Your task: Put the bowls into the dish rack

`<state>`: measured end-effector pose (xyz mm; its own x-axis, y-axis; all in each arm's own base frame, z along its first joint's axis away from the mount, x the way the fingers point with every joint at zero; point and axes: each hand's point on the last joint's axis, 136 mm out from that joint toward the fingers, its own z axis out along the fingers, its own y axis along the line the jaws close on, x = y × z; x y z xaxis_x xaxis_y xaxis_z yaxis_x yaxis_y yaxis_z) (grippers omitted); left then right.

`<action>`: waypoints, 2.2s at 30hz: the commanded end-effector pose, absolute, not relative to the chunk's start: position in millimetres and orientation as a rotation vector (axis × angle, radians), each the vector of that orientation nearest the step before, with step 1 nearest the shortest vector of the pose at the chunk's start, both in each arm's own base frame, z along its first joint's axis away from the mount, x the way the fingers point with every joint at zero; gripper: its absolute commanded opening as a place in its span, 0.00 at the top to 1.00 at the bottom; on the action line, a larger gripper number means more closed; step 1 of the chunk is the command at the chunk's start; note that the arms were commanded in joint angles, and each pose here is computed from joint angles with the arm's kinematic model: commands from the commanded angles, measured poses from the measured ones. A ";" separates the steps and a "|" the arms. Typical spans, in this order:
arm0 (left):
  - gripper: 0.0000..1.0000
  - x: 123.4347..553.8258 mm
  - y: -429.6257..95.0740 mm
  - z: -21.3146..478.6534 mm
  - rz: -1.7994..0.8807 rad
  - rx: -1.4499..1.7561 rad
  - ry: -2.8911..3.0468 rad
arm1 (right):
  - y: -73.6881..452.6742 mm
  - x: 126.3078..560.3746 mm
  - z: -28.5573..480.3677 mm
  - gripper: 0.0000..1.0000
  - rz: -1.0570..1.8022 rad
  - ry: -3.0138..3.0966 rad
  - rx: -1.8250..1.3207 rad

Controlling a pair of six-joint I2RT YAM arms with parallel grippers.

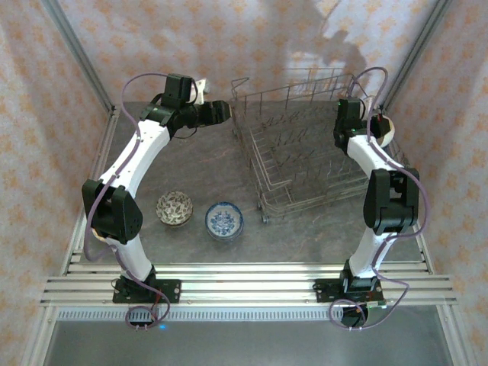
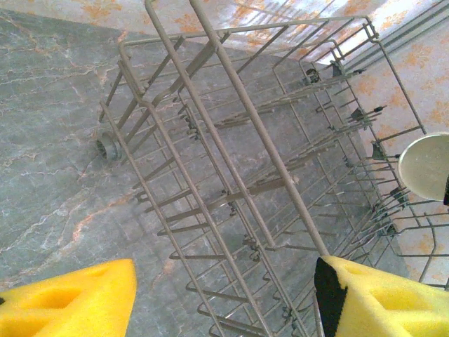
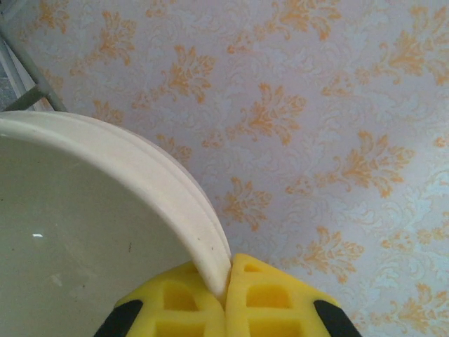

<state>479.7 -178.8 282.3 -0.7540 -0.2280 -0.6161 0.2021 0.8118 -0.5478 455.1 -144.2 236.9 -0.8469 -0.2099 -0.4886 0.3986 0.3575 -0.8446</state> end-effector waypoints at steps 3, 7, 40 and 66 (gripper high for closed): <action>0.31 486.1 -172.0 289.6 -0.769 -0.033 2.254 | -139.2 458.3 232.2 1.00 -1.545 2.089 0.124; 0.31 486.3 -171.6 292.5 -0.759 -0.021 2.250 | -137.3 460.1 224.7 1.00 -1.577 2.105 0.091; 0.30 469.5 -167.9 279.5 -0.734 0.016 2.298 | -114.2 442.0 183.0 1.00 -1.630 2.187 -0.002; 0.30 472.0 -162.5 277.4 -0.708 -0.027 2.289 | -111.6 449.5 159.6 0.60 -1.613 2.264 0.001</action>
